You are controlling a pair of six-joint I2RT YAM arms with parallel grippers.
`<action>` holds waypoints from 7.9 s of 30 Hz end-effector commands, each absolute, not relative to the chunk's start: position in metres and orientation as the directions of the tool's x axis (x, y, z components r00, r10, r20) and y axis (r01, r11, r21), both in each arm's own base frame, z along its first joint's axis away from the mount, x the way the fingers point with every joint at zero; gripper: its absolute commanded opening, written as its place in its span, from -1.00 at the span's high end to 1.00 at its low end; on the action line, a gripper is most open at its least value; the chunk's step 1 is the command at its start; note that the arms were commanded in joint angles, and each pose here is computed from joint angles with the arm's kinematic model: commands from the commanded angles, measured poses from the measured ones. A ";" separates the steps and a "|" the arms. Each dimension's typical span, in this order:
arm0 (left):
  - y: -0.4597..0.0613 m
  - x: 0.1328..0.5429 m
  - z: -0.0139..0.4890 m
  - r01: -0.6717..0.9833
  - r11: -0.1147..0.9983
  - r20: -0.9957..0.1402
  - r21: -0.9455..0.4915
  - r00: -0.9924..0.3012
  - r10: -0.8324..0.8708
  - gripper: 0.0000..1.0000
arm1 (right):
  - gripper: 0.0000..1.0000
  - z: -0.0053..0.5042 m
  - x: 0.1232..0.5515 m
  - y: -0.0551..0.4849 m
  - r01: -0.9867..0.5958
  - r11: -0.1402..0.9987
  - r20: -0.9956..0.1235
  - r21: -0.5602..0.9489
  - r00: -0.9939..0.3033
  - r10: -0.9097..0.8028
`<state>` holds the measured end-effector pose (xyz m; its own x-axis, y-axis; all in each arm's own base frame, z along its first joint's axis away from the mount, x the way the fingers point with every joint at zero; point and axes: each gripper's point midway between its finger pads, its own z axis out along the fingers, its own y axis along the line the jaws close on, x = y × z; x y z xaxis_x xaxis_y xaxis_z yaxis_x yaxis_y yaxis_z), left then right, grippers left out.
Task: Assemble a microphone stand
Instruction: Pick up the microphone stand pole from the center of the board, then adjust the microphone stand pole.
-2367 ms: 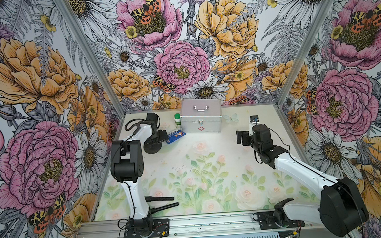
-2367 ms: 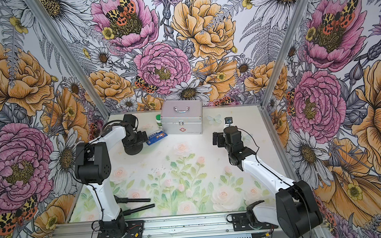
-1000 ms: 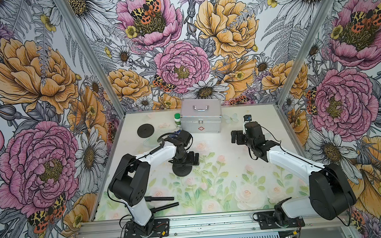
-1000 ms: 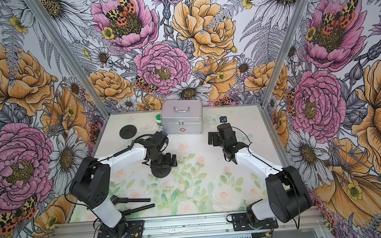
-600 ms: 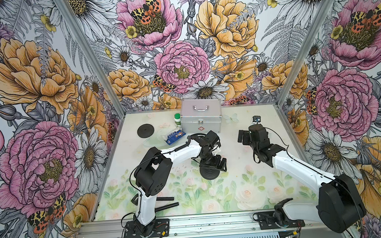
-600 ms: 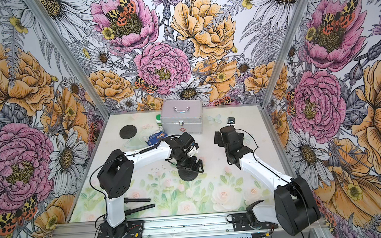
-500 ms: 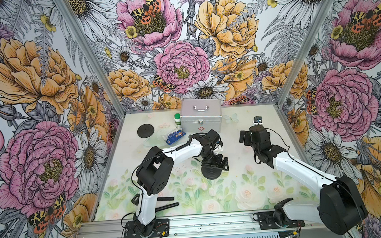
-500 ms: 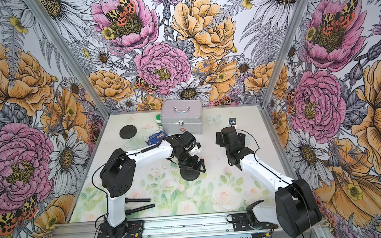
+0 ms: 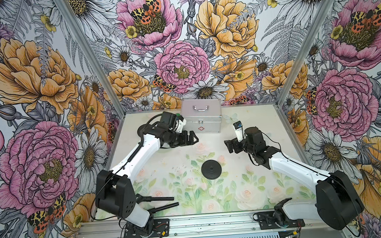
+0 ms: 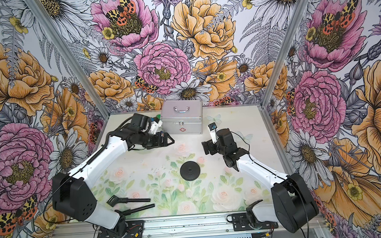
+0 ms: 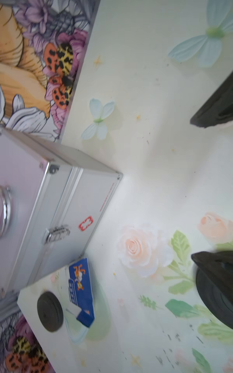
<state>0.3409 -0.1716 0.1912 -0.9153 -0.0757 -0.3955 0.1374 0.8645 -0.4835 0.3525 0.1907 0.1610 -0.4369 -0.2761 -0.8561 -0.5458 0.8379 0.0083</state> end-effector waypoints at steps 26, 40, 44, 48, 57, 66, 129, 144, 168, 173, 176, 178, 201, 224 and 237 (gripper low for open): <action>0.080 0.314 0.141 -0.634 0.762 -0.441 -0.135 -0.650 -0.619 -0.97 | -0.73 0.066 0.161 0.567 -0.947 -0.307 -0.805 -0.092 0.252 -0.538; 0.084 0.313 0.140 -0.645 0.753 -0.451 -0.131 -0.638 -0.625 -0.97 | -0.55 0.025 0.155 0.567 -0.920 -0.360 -0.649 -0.155 0.370 -0.665; 0.086 0.310 0.142 -0.648 0.752 -0.460 -0.125 -0.634 -0.622 -0.97 | -0.34 0.017 0.156 0.565 -0.915 -0.365 -0.611 -0.171 0.389 -0.689; 0.085 0.311 0.143 -0.648 0.750 -0.462 -0.129 -0.630 -0.624 -0.97 | 0.06 0.021 0.163 0.563 -0.933 -0.332 -0.628 -0.142 0.344 -0.698; 0.084 0.314 0.142 -0.650 0.747 -0.456 -0.141 -0.627 -0.631 -0.97 | 0.51 0.019 0.179 0.562 -0.970 -0.239 -0.655 -0.052 0.214 -0.725; 0.075 0.317 0.161 -0.591 0.786 -0.502 -0.183 -0.631 -0.591 -0.97 | 0.98 0.019 0.216 0.554 -0.997 -0.066 -0.662 0.049 0.017 -0.749; -0.345 0.299 0.313 0.795 0.330 -0.860 -0.509 -0.459 -0.220 -0.51 | 1.00 0.277 0.281 0.239 -0.873 0.414 -0.950 0.257 -0.150 0.274; -0.343 0.312 0.310 0.788 0.301 -0.843 -0.537 -0.493 -0.214 0.64 | 1.00 0.279 0.289 0.260 -0.892 0.349 -0.937 0.288 -0.187 0.296; -0.339 0.294 0.262 0.830 0.500 -0.939 -0.245 -0.331 0.090 0.68 | 0.13 0.268 0.289 0.257 -0.886 0.384 -0.960 0.261 -0.279 0.009; -0.342 0.290 0.263 0.842 0.488 -0.943 -0.231 -0.318 0.102 0.66 | 0.13 0.277 0.294 0.252 -0.874 0.410 -0.962 0.262 -0.272 0.034; -0.344 0.288 0.259 0.845 0.482 -0.939 -0.233 -0.324 0.114 0.66 | 0.15 0.276 0.300 0.251 -0.859 0.434 -0.959 0.271 -0.280 0.046; -0.345 0.286 0.255 0.851 0.471 -0.936 -0.234 -0.328 0.126 0.66 | 0.18 0.275 0.303 0.252 -0.856 0.433 -0.955 0.282 -0.292 0.046; -0.350 0.272 0.265 0.883 0.391 -0.935 -0.259 -0.331 0.128 0.42 | 0.73 0.256 0.320 0.255 -0.823 0.451 -0.932 0.344 -0.359 0.056; -0.347 0.261 0.285 0.907 0.324 -0.948 -0.270 -0.310 0.075 0.48 | 0.65 0.249 0.295 0.276 -0.887 0.231 -0.910 0.401 -0.413 -0.007; -0.341 0.273 0.261 0.867 0.400 -0.934 -0.298 -0.351 0.064 -0.38 | 0.80 0.320 0.323 0.234 -0.812 0.531 -0.964 0.242 -0.140 0.224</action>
